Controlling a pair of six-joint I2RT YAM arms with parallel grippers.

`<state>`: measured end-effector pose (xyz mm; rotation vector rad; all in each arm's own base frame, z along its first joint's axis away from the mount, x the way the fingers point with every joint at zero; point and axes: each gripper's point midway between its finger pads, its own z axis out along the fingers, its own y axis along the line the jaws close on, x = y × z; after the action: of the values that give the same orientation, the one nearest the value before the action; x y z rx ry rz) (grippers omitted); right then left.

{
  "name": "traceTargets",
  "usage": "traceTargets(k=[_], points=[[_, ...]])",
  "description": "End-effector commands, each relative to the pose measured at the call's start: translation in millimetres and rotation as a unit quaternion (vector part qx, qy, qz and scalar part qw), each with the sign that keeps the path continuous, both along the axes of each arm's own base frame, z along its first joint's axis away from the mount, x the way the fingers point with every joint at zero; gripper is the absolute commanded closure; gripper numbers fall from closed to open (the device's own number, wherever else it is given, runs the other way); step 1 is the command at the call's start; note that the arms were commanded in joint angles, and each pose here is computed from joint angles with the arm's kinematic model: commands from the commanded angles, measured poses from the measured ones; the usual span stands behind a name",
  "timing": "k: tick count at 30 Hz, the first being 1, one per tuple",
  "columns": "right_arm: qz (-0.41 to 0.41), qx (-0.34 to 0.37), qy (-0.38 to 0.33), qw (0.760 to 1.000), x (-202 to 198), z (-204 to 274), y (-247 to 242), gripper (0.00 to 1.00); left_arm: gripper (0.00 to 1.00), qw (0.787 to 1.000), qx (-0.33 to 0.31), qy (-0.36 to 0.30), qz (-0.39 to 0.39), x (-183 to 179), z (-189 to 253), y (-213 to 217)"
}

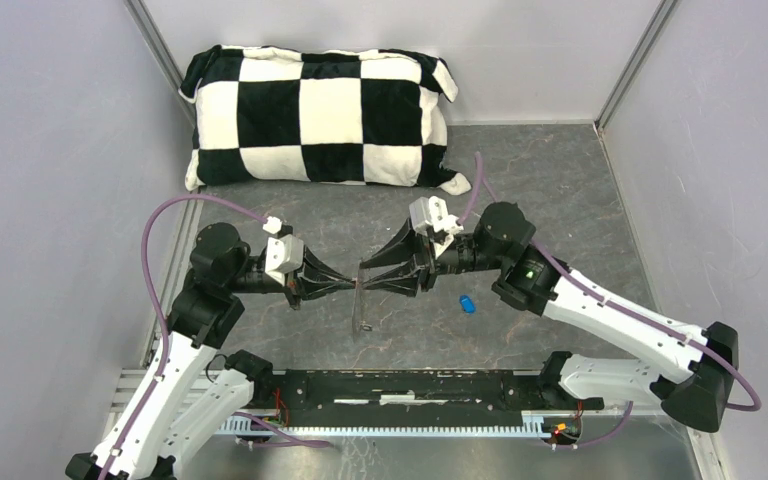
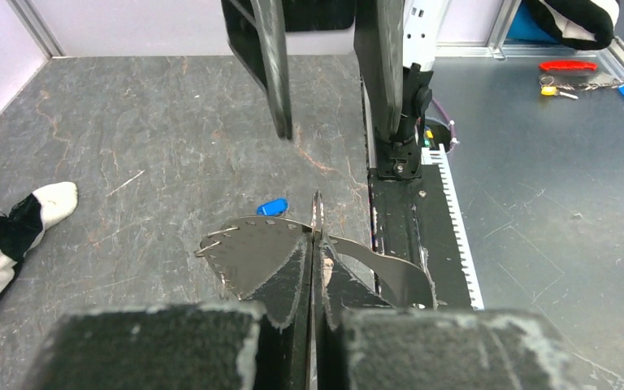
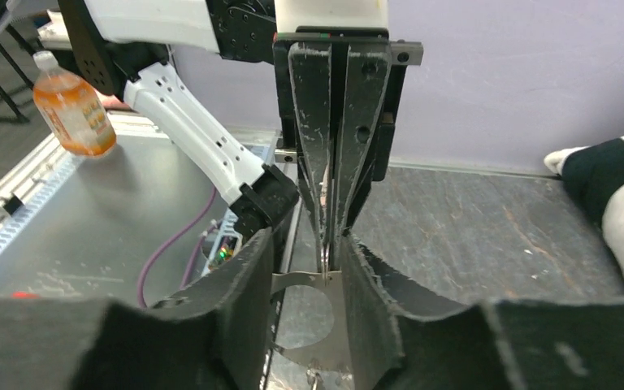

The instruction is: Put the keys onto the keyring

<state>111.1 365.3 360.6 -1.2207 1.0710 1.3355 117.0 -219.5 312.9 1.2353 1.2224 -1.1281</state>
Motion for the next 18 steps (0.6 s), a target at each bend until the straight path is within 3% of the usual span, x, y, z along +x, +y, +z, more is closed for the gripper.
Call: traceTargets(k=[1, 9, 18], points=[[0.015, -0.044, -0.050, 0.998, 2.2, 10.0, -3.1, 0.54, 0.98, 0.999, 0.000, -0.043, -0.005, -1.9, 12.3, 1.6], [0.043, -0.190, -0.062, 0.979, 11.9, -26.7, 4.3, 0.49, 0.98, 0.999, 0.019, -0.048, -0.013, -1.3, 5.8, 2.5], [0.035, -0.239, -0.085, 0.967, 11.7, -36.0, 14.4, 0.53, 0.98, 0.998, 0.044, -0.045, -0.008, 5.6, -7.8, 3.4]])
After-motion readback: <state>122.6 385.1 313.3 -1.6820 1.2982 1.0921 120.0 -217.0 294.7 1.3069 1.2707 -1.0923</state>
